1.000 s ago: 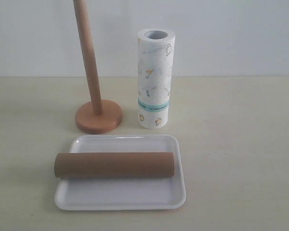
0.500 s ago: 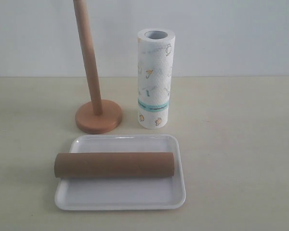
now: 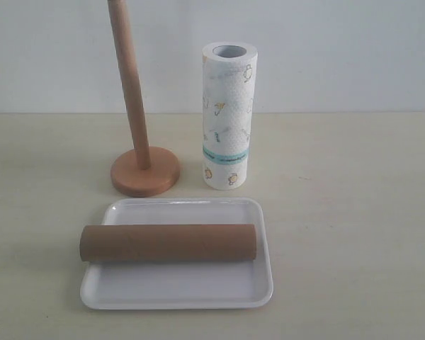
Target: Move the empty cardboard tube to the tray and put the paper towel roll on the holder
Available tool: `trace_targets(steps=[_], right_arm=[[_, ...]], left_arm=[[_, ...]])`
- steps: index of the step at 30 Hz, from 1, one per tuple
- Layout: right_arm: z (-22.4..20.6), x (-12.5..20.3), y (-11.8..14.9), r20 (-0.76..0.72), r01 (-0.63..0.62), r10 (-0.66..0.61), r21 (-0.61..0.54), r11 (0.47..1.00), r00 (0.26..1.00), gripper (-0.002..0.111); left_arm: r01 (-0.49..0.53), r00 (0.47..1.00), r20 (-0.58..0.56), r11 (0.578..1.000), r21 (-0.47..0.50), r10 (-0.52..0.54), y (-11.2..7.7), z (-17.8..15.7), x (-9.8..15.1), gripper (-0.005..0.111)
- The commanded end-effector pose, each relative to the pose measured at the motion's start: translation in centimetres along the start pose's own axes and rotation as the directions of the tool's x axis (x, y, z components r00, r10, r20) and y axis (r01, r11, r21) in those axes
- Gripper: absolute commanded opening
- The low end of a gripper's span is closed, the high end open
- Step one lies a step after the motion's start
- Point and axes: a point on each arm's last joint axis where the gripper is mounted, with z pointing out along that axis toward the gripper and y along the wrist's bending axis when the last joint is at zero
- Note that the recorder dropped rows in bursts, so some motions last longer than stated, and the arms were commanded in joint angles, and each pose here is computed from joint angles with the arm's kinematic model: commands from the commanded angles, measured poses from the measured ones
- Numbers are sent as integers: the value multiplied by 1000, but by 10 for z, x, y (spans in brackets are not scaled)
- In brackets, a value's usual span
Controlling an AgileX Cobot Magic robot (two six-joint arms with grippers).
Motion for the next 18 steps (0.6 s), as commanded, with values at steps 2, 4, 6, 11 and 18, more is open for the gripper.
trace_targets(steps=[2,4,6,11,18], right_arm=[[42,14,1,-81,3,-4,-6,1000,997,3],[52,18,1,-72,-4,4,-3,1000,997,3],[60,23,2,-90,-52,52,0,999,995,3],[75,40,4,-169,-246,248,29,969,954,3],[104,77,19,-322,-238,225,1,971,920,0]], left_arm=[[-11,1000,-2,1000,-6,11,0,0,1,4],[-11,1000,-2,1000,-6,11,0,0,1,4],[-11,1000,-2,1000,-6,11,0,0,1,4],[-11,1000,-2,1000,-6,11,0,0,1,4],[-11,1000,-2,1000,-6,11,0,0,1,4]])
